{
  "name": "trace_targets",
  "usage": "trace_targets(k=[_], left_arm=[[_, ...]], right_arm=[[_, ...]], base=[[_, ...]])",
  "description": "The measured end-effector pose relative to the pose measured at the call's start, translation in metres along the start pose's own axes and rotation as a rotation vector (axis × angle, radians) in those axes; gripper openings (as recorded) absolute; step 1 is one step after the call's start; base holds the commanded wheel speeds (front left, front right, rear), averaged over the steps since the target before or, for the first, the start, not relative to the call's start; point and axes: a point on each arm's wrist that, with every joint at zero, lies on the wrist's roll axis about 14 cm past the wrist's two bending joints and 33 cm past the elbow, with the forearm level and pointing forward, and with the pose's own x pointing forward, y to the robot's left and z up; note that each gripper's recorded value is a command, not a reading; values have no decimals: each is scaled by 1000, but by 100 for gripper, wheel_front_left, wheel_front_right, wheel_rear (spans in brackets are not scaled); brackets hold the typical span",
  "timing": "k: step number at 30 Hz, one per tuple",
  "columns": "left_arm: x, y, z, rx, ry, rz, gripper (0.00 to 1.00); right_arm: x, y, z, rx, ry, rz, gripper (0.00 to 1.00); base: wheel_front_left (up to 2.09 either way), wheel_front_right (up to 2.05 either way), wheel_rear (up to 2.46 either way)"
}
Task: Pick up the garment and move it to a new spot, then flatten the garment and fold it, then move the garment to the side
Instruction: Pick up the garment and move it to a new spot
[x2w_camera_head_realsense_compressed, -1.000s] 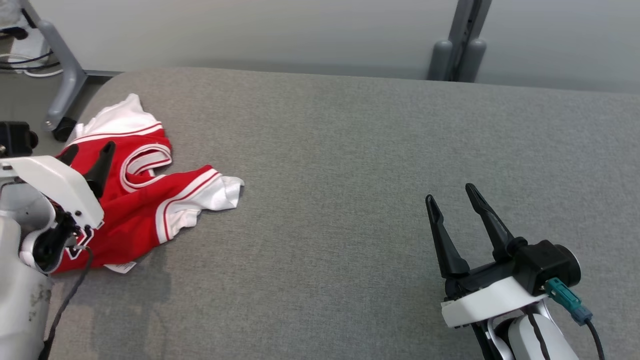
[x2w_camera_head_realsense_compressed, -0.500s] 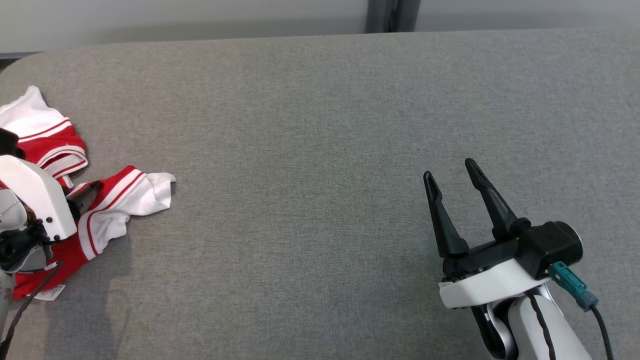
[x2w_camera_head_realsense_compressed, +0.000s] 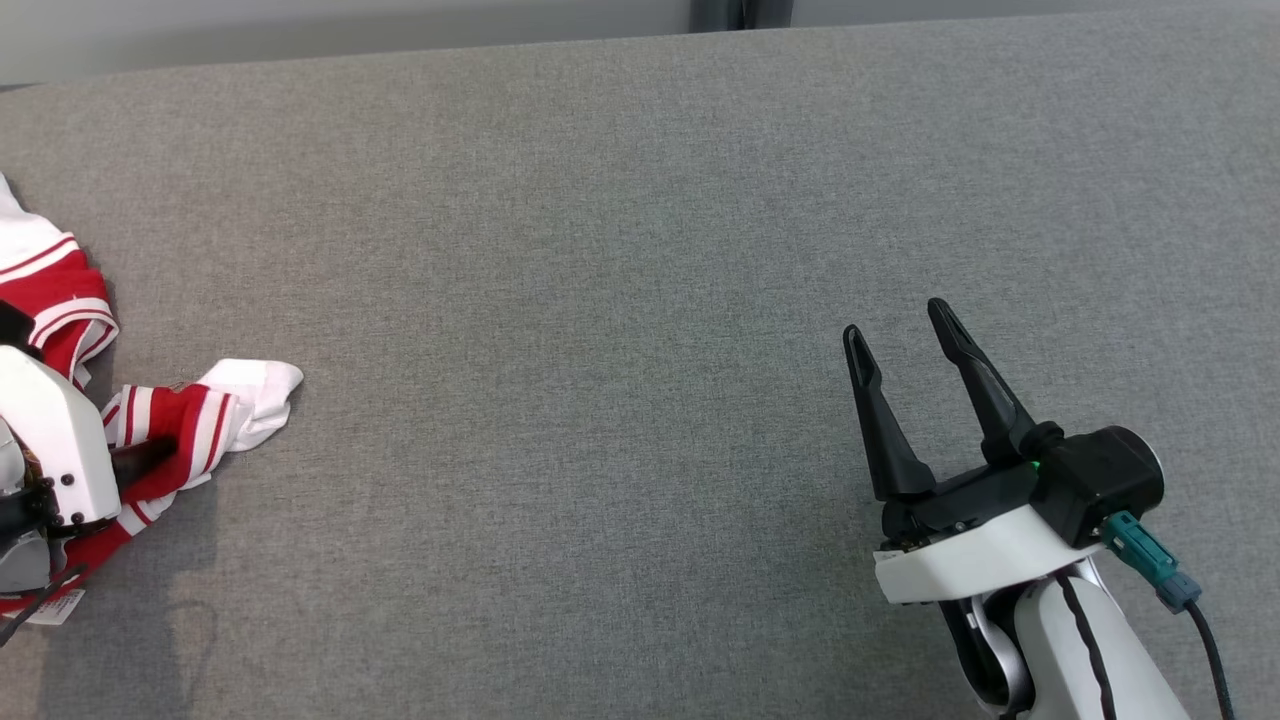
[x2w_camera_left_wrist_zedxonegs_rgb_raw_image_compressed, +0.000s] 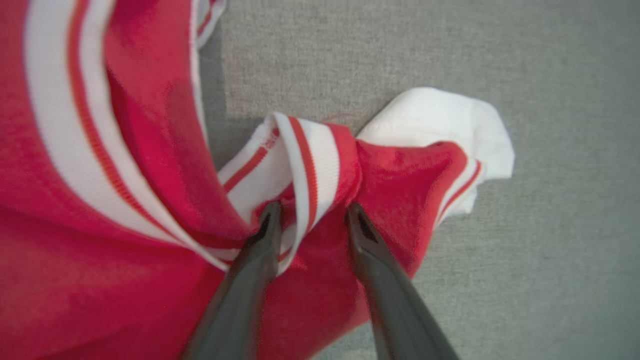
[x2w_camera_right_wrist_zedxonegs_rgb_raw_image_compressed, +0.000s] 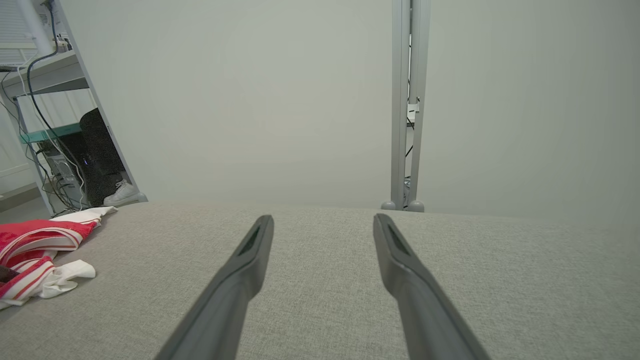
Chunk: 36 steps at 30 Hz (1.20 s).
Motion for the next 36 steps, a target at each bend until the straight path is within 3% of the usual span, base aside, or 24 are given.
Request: trace_targets(k=[2,3,4,13,26,33,36], left_arm=[[2,0,-4,-5,16,-3,35],[2,-1,-4,-3,19,-3,3],[3,-1,-4,-1,16,-5,0],[-9,-9,6,29,-42,-33,0],[-66,-43,60,164,-333,-92,0],[-128,-88,125,274,-639,-175,0],[-159,-134,148,376,-745,-262,0]], right_arm=[[0,-1,0,2,1,-2,100],[0,-1,0,2,1,-3,100],[0,-1,0,2,1,-4,100],[0,-1,8,-3,-19,-4,100],[-16,8,37,12,-81,-2,100],[-29,5,50,8,-109,-24,100],[-37,-1,54,9,-117,-46,100]], base=[[0,0,0],[0,0,0],[0,0,0],[0,0,0],[0,0,0],[0,0,0],[0,0,0]])
